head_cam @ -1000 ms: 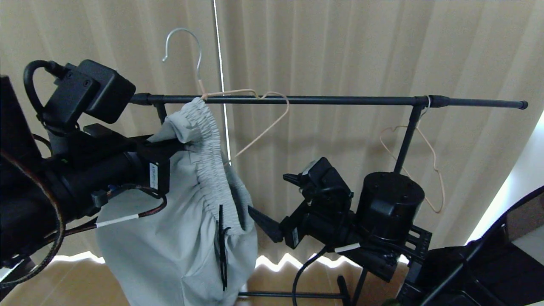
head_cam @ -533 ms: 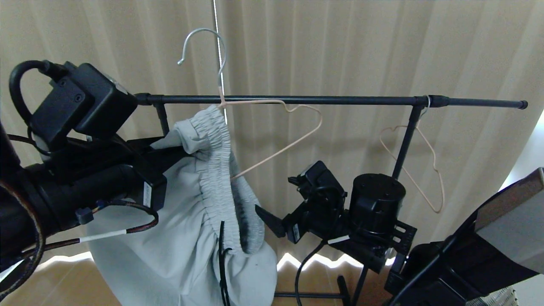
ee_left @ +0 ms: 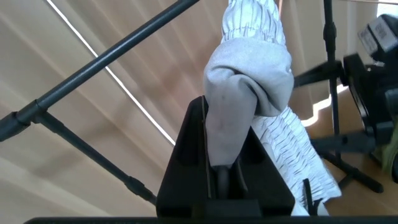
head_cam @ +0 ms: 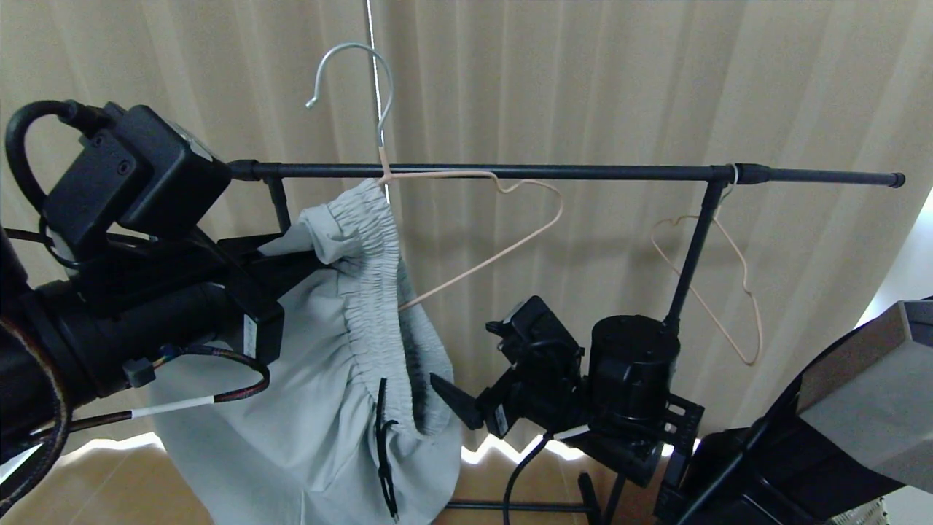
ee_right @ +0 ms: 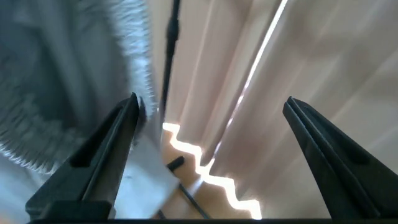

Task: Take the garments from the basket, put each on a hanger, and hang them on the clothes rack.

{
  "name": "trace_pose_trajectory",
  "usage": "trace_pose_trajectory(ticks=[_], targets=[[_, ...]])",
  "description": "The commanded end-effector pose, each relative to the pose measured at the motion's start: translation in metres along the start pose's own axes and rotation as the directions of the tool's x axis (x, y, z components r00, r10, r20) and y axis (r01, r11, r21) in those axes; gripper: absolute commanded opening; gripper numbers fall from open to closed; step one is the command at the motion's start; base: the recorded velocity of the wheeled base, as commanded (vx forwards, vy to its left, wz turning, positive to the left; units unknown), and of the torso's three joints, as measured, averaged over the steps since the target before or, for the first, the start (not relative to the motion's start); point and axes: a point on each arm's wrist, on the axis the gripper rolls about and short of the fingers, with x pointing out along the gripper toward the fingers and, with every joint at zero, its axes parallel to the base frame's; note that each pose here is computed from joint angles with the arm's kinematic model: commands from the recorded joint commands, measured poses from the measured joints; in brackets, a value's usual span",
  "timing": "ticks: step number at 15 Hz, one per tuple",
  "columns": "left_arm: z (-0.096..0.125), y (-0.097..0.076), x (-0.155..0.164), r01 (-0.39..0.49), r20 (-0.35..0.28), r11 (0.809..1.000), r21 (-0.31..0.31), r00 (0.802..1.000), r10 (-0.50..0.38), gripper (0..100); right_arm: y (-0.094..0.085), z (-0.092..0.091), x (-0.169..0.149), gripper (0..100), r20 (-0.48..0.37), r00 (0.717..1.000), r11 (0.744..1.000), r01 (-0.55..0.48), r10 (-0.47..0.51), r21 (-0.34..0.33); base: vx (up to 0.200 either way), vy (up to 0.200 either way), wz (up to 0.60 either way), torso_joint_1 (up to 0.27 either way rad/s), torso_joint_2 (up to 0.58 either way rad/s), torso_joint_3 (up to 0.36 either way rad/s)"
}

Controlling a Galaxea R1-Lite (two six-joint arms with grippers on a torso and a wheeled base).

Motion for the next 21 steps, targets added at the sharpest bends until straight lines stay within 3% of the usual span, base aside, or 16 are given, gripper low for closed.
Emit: trace_pose_trajectory(ticks=[1,4,5,8,11,13,16,18,19,21], targets=[[0.000,0.000,0.000,-0.002,0.003,1.000,-0.003,1.000,0.002,0,0.009,-0.004,0.003,100,-0.013,1.000,1.000,-0.024,0.024,-0.005,0.000,0.000,0.00,0.000,0.00,0.000],[0.002,0.001,0.000,-0.010,0.018,1.000,-0.005,1.000,0.010,0,0.010,-0.009,0.004,100,-0.026,0.999,1.000,-0.025,0.025,-0.003,0.000,0.000,0.00,0.000,0.00,0.000],[0.001,0.001,0.000,-0.009,0.017,1.000,-0.006,1.000,0.010,0,0.010,-0.010,0.003,0,-0.028,0.999,1.000,-0.025,0.025,-0.003,0.000,0.000,0.00,0.000,0.00,0.000],[-0.004,-0.001,-0.003,-0.008,0.002,1.000,-0.006,1.000,0.008,0,0.005,-0.008,0.001,0,0.000,1.000,1.000,-0.005,0.005,-0.004,0.000,0.000,0.00,0.000,0.00,0.000],[-0.014,0.007,-0.008,-0.053,-0.033,0.999,-0.003,0.998,0.053,0,-0.034,0.000,-0.006,0,0.023,0.992,0.992,0.122,-0.123,0.010,0.000,0.000,0.00,0.000,0.00,0.000],[-0.020,0.010,-0.012,-0.072,-0.056,0.997,-0.005,0.996,0.071,0,-0.051,0.008,-0.010,0,0.049,0.985,0.986,0.167,-0.168,0.015,0.000,0.000,0.00,0.000,0.00,0.000],[-0.035,0.003,-0.023,-0.035,-0.082,0.999,-0.004,0.996,0.034,0,-0.085,0.023,-0.008,0,0.085,0.963,0.966,0.256,-0.257,0.025,0.000,0.000,0.00,0.000,0.00,0.000],[-0.038,0.001,-0.025,-0.029,-0.092,1.000,0.010,0.995,0.030,0,-0.091,0.026,-0.007,0,0.083,0.959,0.962,0.270,-0.272,0.027,0.000,0.000,0.00,0.000,0.00,0.000],[-0.046,0.004,-0.027,-0.048,-0.126,0.998,0.043,0.991,0.054,0,-0.105,0.032,-0.007,0,0.088,0.949,0.953,0.302,-0.303,0.031,0.000,0.000,0.00,0.000,0.00,0.000],[-0.056,0.007,-0.030,-0.062,-0.165,0.995,0.083,0.983,0.075,0,-0.113,0.037,-0.008,0,0.087,0.942,0.946,0.322,-0.324,0.032,0.000,0.000,0.00,0.000,0.00,0.000]])
